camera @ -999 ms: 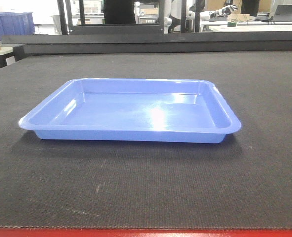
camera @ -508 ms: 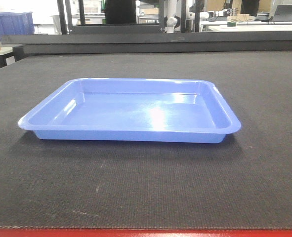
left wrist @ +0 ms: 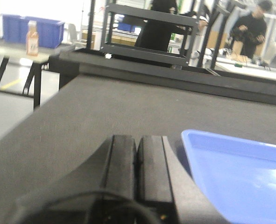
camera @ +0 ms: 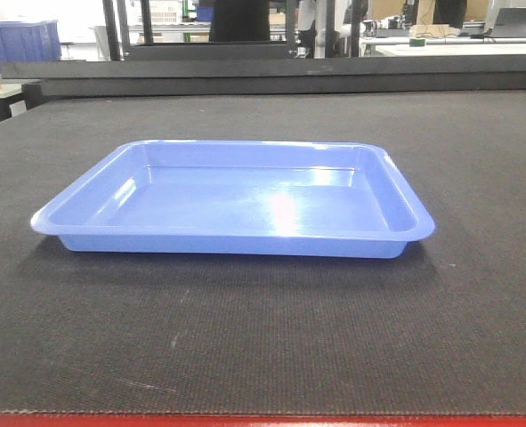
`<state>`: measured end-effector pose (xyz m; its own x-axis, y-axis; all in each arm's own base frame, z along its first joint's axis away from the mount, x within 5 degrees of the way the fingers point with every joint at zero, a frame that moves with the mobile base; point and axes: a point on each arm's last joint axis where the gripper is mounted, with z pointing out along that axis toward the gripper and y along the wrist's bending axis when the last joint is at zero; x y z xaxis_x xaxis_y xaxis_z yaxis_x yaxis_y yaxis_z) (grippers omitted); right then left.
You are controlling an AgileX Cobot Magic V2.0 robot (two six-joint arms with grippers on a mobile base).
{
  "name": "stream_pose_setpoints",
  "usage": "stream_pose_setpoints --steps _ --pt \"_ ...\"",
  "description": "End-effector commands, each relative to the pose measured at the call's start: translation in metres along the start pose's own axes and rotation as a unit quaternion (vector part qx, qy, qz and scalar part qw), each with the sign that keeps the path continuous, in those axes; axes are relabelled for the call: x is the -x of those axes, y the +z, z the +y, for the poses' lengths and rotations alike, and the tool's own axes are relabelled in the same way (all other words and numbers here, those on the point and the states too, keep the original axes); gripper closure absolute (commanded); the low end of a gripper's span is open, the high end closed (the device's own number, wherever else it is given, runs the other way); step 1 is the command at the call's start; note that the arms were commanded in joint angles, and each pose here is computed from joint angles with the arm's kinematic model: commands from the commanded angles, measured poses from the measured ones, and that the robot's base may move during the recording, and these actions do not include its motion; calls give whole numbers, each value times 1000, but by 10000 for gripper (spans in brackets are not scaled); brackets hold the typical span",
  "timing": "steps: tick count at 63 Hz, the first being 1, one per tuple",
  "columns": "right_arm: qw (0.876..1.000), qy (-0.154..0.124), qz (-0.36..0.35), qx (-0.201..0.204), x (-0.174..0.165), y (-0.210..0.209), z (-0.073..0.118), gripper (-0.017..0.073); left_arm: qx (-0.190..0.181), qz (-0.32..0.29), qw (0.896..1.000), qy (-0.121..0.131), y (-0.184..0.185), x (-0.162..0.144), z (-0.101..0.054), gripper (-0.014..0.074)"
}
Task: Grab blue tray and place on right shelf
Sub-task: 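Move both grippers down toward the opposite rims of the blue tray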
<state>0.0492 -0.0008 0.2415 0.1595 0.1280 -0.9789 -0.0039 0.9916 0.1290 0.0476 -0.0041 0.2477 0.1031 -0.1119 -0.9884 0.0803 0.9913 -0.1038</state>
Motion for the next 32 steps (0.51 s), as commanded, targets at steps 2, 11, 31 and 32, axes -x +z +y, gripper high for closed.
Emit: stream_pose_setpoints --steps 2,11,31,32 --pt "998 3 -64 8 58 -10 8 468 -17 -32 999 19 -4 60 -8 621" --pt "1000 2 -20 5 94 -5 13 253 -40 29 999 20 6 104 -16 427" --pt "996 5 82 18 106 54 19 26 -75 160 984 31 67 127 -29 181" --pt "996 6 84 22 109 57 20 26 -82 158 983 33 69 130 -30 181"
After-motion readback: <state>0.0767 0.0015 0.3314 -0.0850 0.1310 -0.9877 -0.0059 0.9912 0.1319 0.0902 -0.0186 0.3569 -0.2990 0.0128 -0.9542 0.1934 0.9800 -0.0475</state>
